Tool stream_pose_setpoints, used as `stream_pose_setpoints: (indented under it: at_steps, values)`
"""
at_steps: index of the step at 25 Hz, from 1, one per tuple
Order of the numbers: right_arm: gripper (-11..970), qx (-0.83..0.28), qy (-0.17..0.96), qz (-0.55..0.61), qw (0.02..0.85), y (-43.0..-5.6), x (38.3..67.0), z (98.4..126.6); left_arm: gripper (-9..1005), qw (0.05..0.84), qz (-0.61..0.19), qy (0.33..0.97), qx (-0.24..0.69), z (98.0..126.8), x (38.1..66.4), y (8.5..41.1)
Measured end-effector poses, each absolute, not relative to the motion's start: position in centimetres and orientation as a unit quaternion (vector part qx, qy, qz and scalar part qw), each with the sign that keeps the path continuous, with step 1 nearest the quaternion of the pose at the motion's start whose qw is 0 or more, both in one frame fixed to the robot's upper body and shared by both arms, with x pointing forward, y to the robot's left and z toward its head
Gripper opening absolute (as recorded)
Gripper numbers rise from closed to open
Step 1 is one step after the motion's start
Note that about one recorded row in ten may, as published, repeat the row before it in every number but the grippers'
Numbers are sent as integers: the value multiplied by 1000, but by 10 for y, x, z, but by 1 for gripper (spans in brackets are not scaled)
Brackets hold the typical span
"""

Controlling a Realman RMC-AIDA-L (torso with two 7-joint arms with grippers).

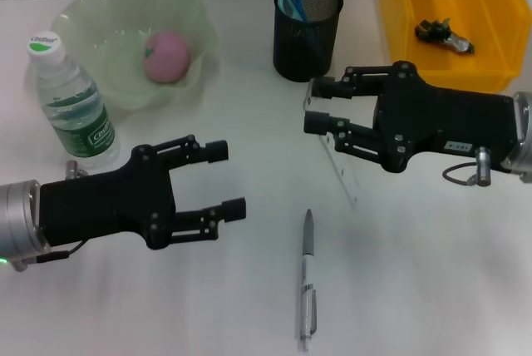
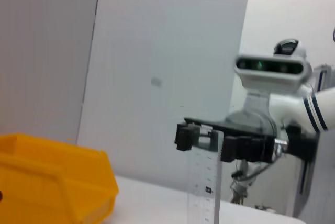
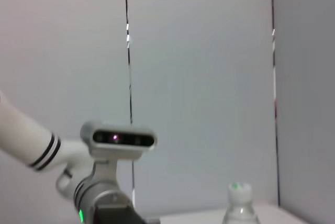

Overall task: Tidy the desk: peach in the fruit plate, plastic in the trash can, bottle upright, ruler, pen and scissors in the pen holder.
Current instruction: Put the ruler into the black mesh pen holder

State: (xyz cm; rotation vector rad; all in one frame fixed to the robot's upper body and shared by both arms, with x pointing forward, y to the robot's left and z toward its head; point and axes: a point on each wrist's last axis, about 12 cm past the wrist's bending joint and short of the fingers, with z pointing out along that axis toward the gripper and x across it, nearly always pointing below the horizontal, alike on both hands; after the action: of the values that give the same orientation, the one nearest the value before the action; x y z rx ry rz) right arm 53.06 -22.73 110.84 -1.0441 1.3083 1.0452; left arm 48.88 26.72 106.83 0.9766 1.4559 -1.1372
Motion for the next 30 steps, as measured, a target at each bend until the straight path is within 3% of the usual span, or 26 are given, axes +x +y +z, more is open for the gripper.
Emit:
stream_pose_setpoints:
  at_steps: [13, 25, 30]
  values:
    - [376, -447, 526, 394, 607, -233, 521, 1090, 801, 508, -467, 606, 396, 1063, 490, 262]
    - [377, -542, 375, 166, 734, -234, 518, 1085, 800, 511, -466, 623, 365, 1058, 492, 260]
    - [378, -559, 316, 50, 765, -225, 533, 1086, 800, 516, -466, 629, 349, 1058, 493, 262]
